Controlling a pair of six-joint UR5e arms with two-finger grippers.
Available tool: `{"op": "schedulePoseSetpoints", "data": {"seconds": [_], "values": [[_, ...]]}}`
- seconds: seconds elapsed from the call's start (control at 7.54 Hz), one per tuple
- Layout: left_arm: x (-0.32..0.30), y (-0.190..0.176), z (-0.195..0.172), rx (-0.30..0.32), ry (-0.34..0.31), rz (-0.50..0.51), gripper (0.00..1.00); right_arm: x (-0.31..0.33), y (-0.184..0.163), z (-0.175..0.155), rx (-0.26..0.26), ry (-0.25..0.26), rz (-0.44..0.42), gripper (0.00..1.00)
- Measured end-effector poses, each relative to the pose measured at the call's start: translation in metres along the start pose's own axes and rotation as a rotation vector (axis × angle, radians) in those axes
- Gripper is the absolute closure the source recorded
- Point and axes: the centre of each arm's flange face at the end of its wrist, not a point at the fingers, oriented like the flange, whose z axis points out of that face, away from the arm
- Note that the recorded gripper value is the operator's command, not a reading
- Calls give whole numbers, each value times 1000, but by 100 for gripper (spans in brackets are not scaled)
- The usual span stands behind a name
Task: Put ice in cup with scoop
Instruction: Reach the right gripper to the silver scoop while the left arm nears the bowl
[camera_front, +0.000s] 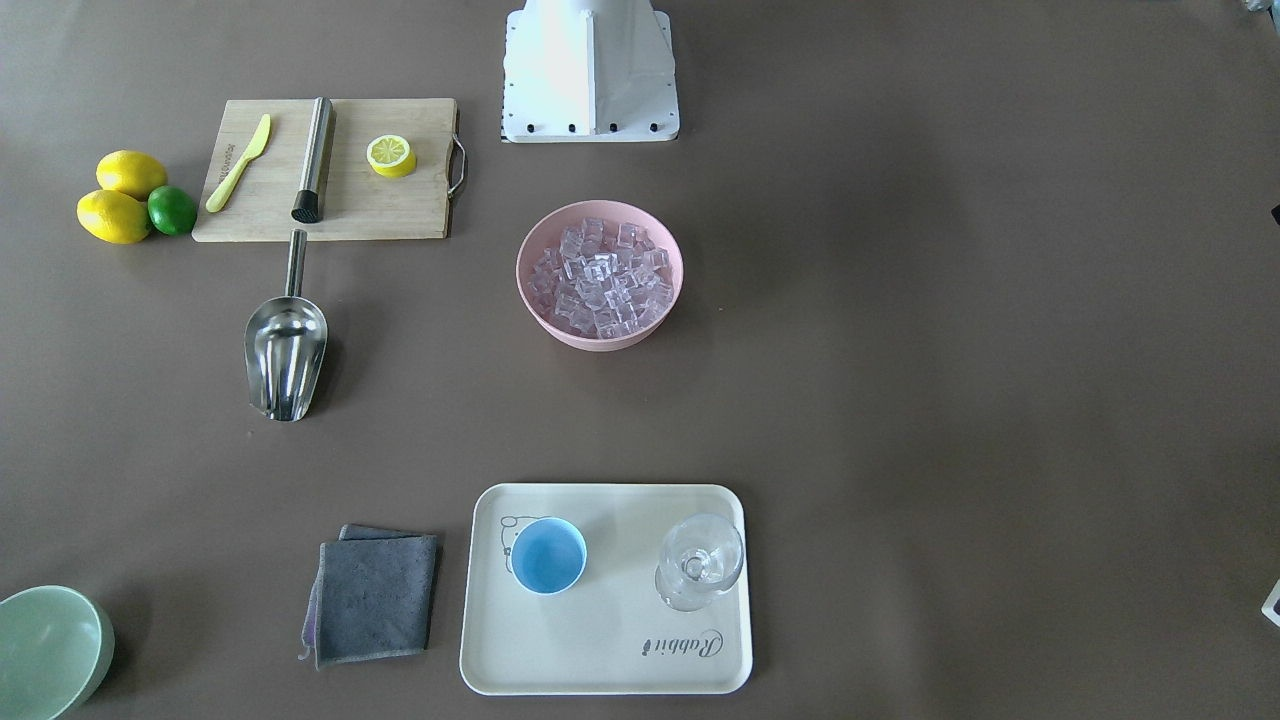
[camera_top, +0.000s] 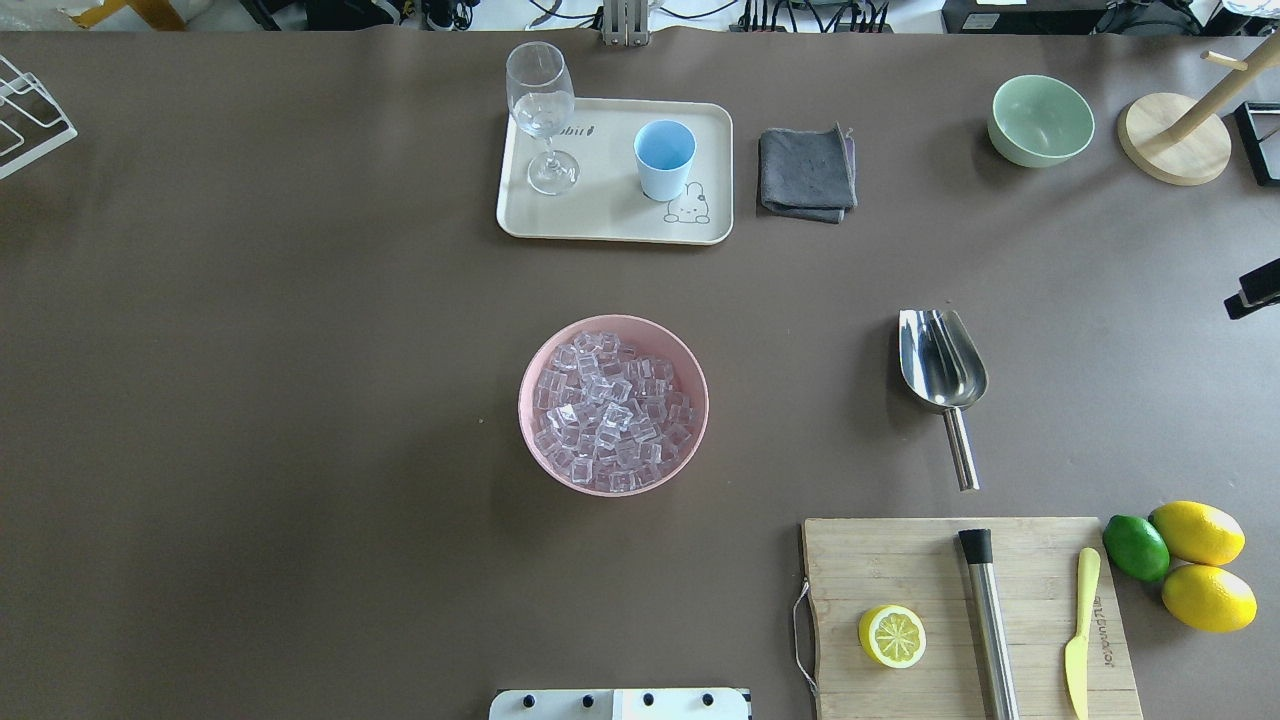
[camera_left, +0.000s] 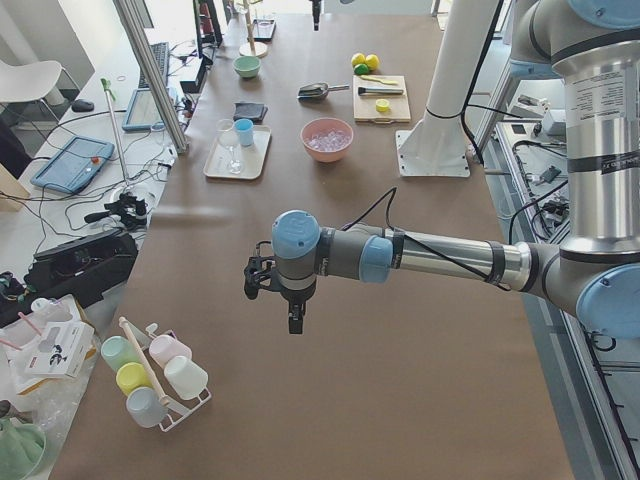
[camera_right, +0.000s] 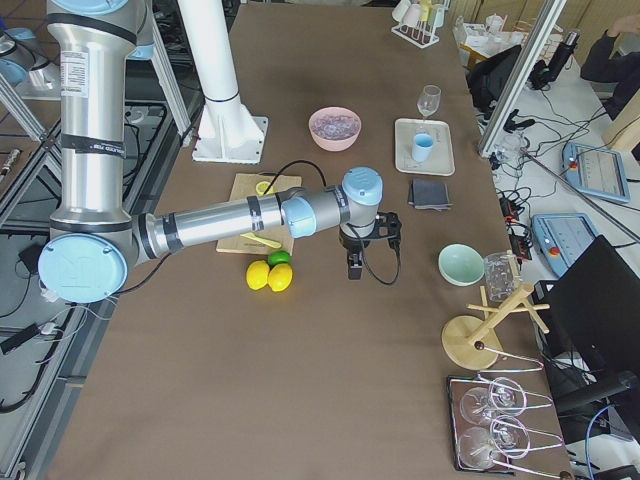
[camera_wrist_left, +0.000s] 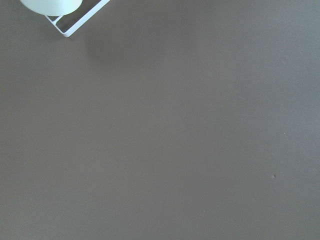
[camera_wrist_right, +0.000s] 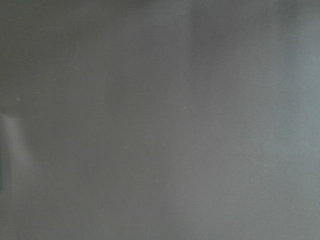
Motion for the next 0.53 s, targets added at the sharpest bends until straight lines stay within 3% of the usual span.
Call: {"op": "schedulePoseSetpoints", "data": {"seconds": [0.53], "values": [[76, -19, 10, -22, 38, 157, 2, -179, 21, 40, -80, -49, 60, 1]]}}
